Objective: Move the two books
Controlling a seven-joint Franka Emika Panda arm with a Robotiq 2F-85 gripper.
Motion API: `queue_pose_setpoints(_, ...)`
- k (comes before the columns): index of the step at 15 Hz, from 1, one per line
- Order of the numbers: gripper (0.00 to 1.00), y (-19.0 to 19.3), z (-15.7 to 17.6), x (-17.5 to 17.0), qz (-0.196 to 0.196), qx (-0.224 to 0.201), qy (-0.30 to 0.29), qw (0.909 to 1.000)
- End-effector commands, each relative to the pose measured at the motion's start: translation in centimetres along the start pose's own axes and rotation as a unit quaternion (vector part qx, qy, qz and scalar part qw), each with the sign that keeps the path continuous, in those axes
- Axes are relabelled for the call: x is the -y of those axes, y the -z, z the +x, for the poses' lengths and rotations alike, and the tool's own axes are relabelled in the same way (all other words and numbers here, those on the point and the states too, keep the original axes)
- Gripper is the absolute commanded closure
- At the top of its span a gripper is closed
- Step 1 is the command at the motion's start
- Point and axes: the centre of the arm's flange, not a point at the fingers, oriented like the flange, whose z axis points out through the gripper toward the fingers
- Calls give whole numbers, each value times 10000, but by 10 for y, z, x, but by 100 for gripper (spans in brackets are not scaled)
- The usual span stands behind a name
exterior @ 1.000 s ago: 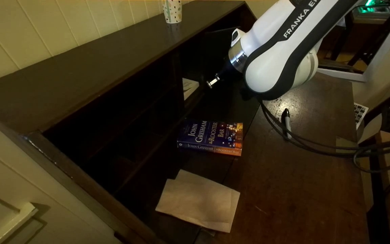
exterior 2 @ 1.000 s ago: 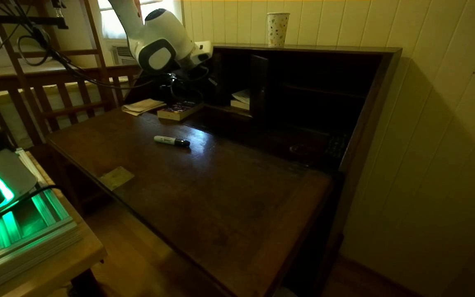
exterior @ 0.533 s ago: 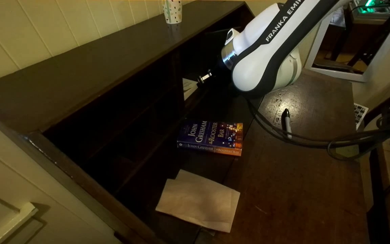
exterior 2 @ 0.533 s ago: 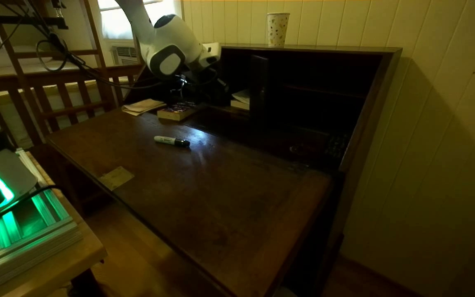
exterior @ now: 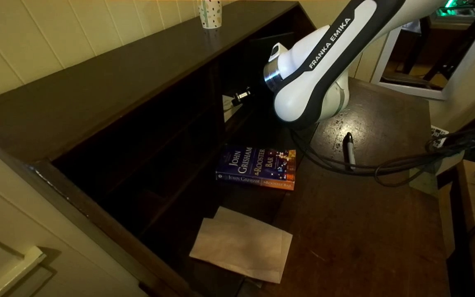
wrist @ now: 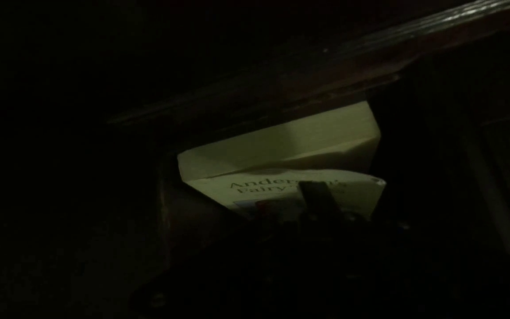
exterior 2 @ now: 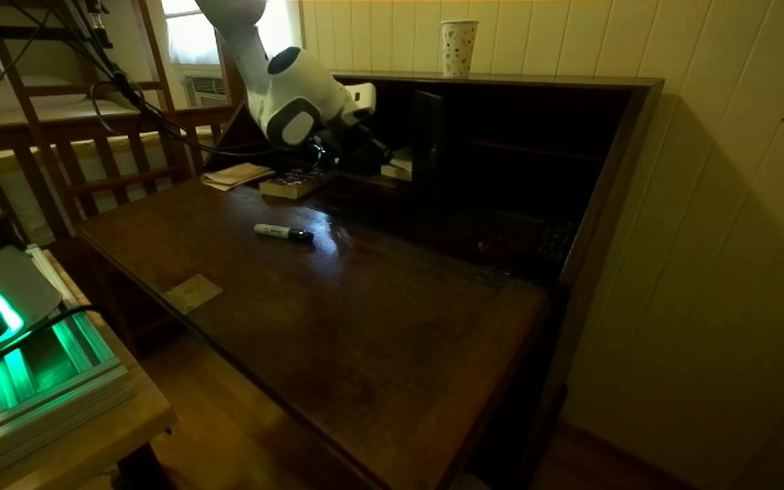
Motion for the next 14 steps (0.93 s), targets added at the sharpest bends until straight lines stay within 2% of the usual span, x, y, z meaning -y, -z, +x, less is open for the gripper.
queue_pose_setpoints(1,100,-22,-2,-9,276,-354,-131,9989)
queue_pose_setpoints(4,100,-33,-3,-13,436,-488,-220,9976)
queue_pose_setpoints(9,100,-46,-3,-21,467,-573,-390,9965)
queue_pose_setpoints(11,100,-50,-1,-23,426,-443,-427,9972)
queue_pose_setpoints(14,100,-53,2,-25,274,-34,-469,9985)
